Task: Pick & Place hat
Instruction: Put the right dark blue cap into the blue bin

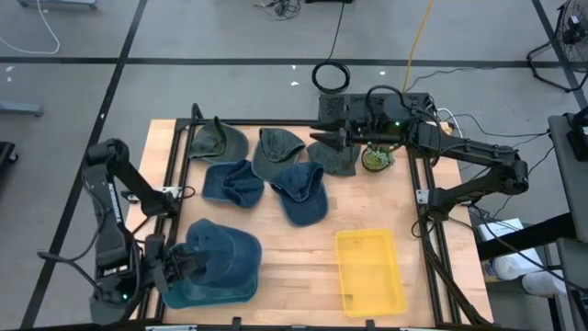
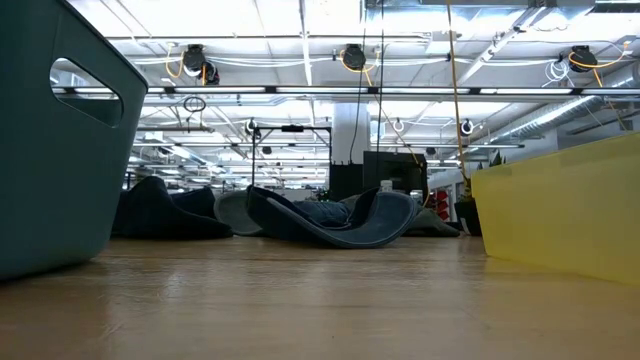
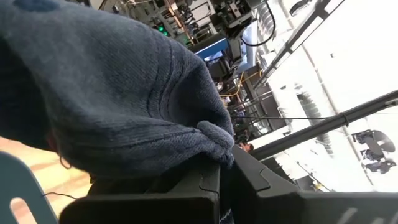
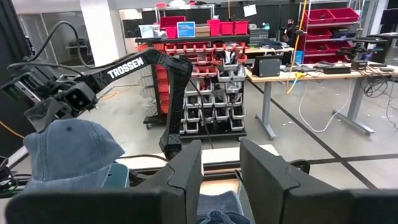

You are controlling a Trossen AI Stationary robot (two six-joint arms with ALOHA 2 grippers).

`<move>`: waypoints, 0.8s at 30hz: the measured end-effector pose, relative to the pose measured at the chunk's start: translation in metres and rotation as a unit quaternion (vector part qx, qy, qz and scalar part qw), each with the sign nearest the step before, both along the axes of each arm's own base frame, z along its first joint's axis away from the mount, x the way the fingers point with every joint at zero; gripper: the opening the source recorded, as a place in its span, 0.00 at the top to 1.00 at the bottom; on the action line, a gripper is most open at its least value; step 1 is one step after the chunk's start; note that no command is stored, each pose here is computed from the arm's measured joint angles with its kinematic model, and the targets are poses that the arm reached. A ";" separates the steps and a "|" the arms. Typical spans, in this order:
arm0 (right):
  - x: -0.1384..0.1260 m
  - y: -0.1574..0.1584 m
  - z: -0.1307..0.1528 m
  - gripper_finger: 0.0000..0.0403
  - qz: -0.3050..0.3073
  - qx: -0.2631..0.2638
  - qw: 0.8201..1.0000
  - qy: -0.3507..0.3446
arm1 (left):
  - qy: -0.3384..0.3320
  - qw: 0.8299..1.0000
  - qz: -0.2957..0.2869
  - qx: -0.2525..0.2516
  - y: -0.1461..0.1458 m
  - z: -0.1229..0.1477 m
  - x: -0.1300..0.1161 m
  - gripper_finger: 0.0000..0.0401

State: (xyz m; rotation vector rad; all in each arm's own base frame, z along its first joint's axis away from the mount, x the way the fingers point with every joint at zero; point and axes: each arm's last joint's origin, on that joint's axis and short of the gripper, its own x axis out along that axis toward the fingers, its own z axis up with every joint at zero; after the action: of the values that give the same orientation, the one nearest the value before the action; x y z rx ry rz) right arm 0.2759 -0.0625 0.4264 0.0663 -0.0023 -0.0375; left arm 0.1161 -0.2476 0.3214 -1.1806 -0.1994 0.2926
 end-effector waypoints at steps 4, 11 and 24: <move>0.001 0.003 0.000 0.75 0.005 0.000 1.000 0.000 | -0.003 1.000 -0.001 -0.009 -0.008 -0.010 0.002 0.98; 0.002 0.007 0.000 0.75 0.014 -0.001 1.000 0.000 | 0.019 0.999 -0.032 0.009 -0.012 -0.020 0.000 0.98; 0.002 0.009 -0.001 0.75 0.019 0.000 1.000 0.008 | 0.143 0.986 -0.083 0.022 0.008 -0.045 0.006 0.98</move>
State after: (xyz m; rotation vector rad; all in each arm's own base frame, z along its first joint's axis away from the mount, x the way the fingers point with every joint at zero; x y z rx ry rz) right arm 0.2774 -0.0537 0.4250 0.0666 0.0144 0.0003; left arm 0.1225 -0.2395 0.2767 -1.0903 0.1428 0.3070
